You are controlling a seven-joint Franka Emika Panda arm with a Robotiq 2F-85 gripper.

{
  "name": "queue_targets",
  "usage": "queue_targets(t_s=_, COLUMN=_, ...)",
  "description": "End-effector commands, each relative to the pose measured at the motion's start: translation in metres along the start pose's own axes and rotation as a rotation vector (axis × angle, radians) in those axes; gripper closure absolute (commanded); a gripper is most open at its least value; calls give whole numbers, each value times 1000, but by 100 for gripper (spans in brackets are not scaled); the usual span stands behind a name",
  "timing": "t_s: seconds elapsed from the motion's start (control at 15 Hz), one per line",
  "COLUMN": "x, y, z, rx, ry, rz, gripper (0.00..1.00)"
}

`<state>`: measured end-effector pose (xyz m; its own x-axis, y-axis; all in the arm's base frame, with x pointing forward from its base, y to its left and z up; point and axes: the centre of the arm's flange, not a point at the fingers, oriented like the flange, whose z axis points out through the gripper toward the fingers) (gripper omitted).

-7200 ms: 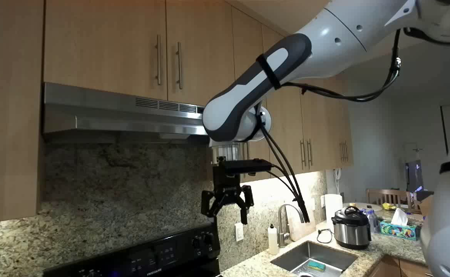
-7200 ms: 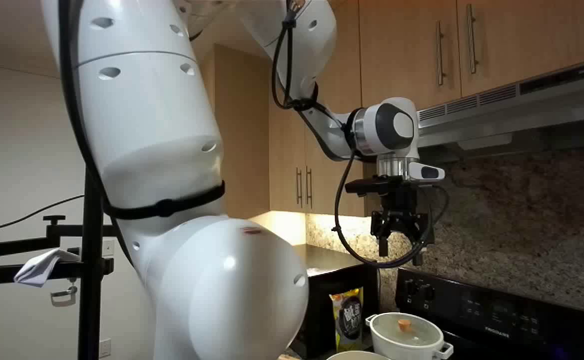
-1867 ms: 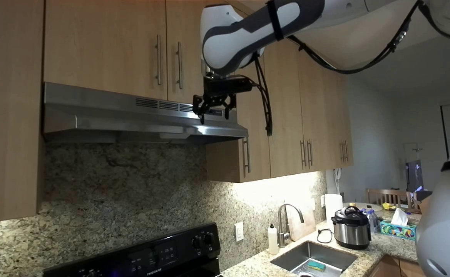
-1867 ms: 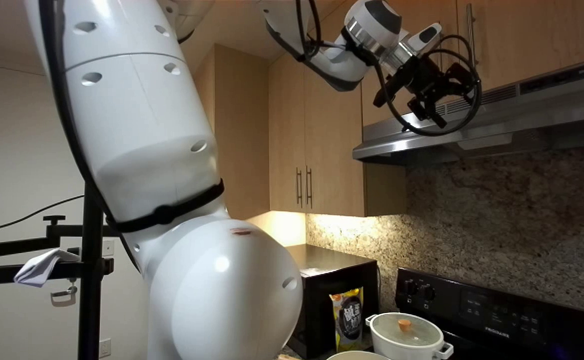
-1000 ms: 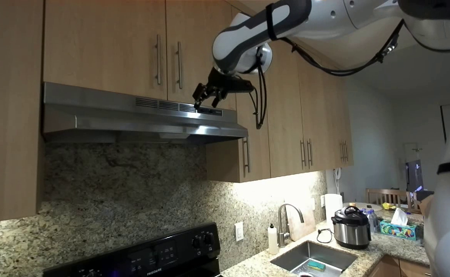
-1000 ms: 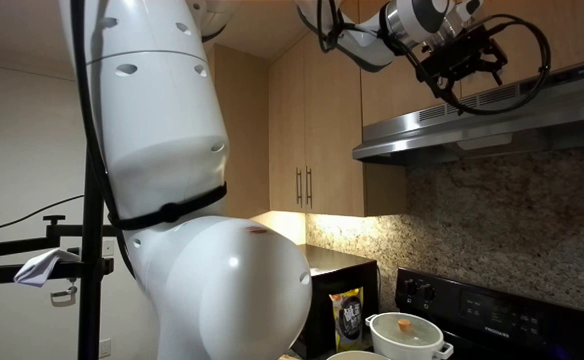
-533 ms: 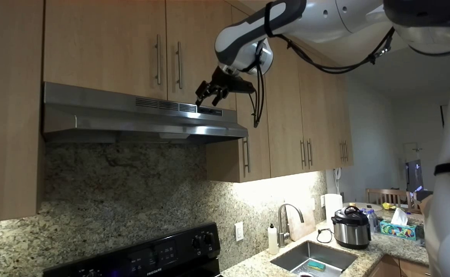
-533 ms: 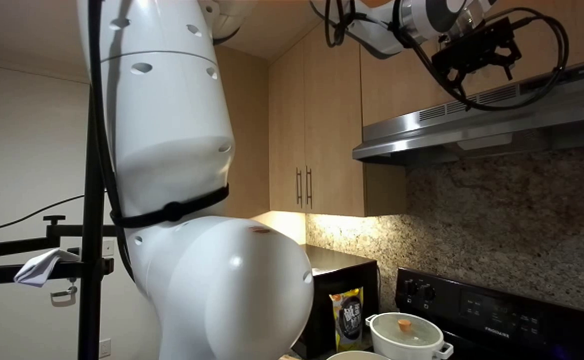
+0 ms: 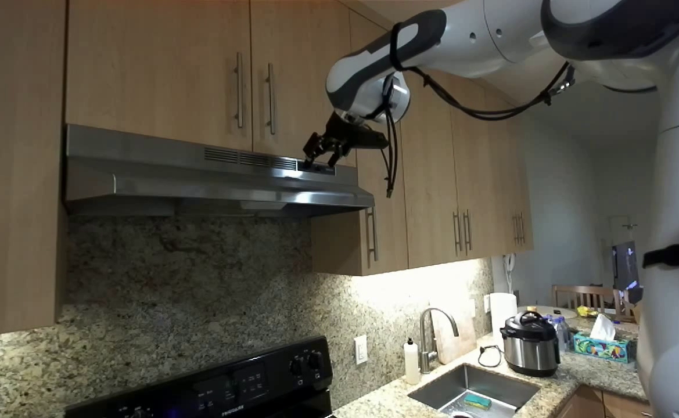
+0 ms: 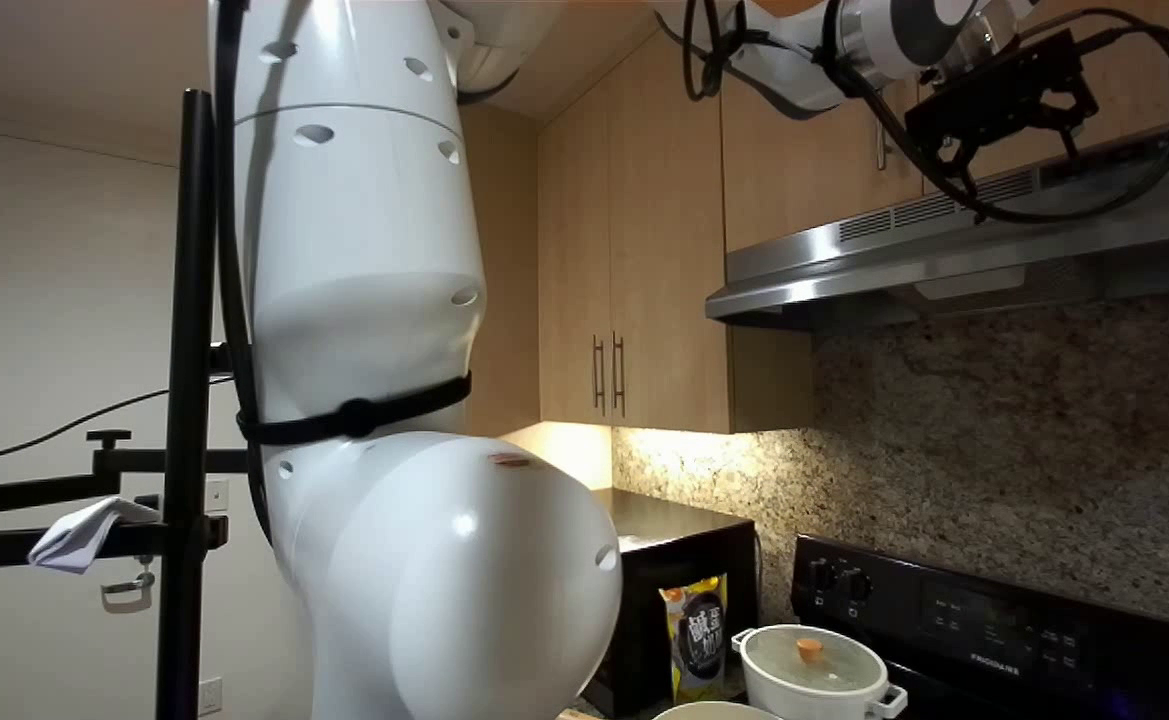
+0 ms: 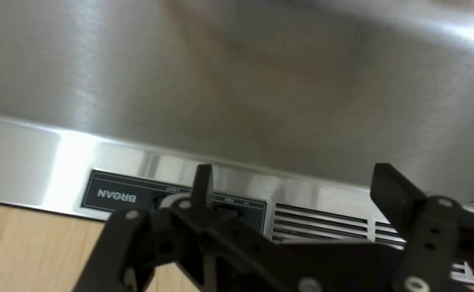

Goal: Turn on the light above the stove

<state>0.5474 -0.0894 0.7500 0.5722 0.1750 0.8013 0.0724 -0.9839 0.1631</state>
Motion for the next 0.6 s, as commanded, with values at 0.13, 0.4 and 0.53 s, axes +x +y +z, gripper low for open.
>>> queue_targets(t_s=0.13, x=6, y=11, z=13, rx=-26, ry=-12, rz=-16, gripper=0)
queue_targets(t_s=0.4, x=0, y=7, z=14, rx=-14, ry=-13, rz=3, gripper=0)
queue_targets(t_s=0.53, x=1, y=6, z=14, rx=-13, ry=-13, rz=2, gripper=0)
